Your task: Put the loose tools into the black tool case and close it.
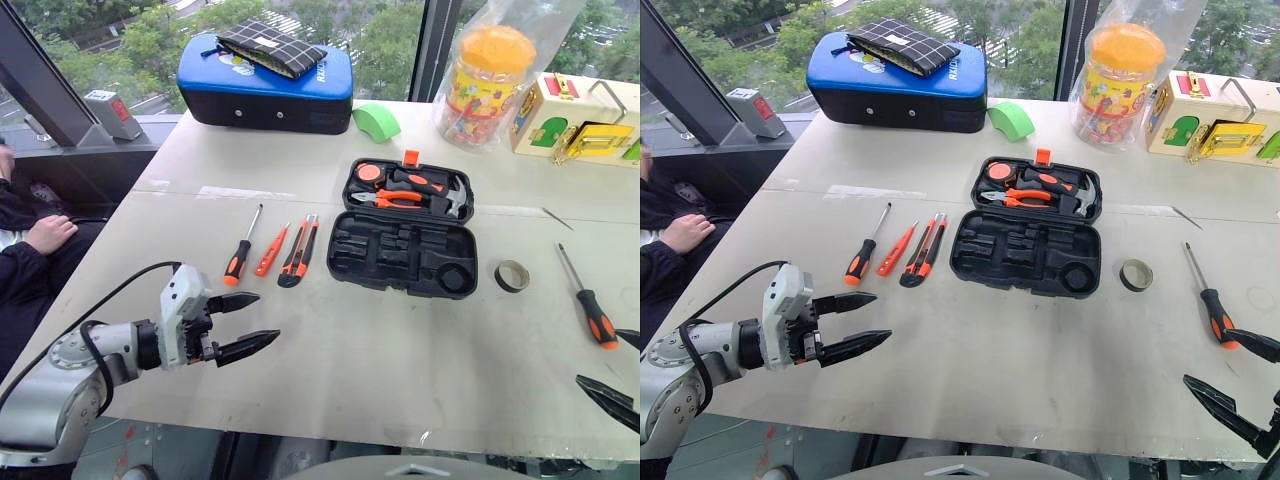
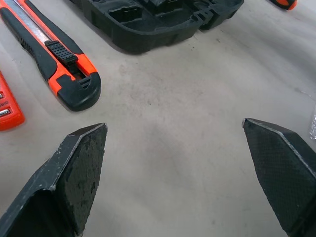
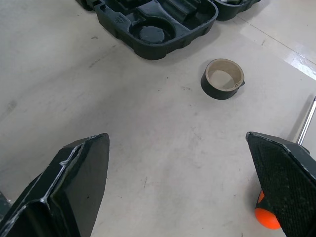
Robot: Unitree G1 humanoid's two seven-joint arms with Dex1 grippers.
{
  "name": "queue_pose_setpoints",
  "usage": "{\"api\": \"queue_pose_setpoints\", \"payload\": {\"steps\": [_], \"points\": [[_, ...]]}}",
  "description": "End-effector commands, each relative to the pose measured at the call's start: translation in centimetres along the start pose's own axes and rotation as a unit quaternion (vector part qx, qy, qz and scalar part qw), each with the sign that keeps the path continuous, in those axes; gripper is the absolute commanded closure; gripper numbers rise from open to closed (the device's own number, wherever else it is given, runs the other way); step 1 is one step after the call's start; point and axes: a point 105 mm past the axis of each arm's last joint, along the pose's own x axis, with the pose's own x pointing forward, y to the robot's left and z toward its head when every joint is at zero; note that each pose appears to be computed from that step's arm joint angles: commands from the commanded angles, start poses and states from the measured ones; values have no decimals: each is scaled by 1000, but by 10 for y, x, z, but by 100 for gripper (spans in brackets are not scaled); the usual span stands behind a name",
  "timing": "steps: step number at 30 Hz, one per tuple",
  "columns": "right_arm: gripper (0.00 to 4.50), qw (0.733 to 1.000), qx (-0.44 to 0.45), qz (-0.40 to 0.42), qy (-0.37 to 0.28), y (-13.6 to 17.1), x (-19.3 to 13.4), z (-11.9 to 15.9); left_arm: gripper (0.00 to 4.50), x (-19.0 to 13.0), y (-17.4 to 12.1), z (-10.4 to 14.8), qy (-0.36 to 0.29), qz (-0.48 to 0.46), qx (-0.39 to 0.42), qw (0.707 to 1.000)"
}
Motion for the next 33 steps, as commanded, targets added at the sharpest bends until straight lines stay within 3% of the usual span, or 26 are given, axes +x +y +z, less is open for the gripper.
{"api": "queue_pose_setpoints", "payload": {"steps": [1,4,8,11,14,23,31,33], "points": [[0,999,-21,1,-35,0,12,22,3,1,4,17,-34,22,12,999],[0,996,-30,18,-76,4,32,45,3,8,9,32,-84,65,-10,994],[0,995,-28,33,-91,5,39,49,3,8,19,40,-112,124,-19,986],[0,990,-42,72,-115,15,46,61,3,-1,55,42,-121,267,-35,955],[0,981,-65,118,-142,29,53,75,3,-12,85,33,-63,389,-64,917],[0,970,-88,150,-170,36,72,81,3,10,113,12,52,408,-93,907],[0,971,-90,143,-172,42,74,79,355,10,120,5,56,393,-91,913],[0,972,-87,133,-175,42,74,80,365,6,123,14,32,384,-83,919]]}}
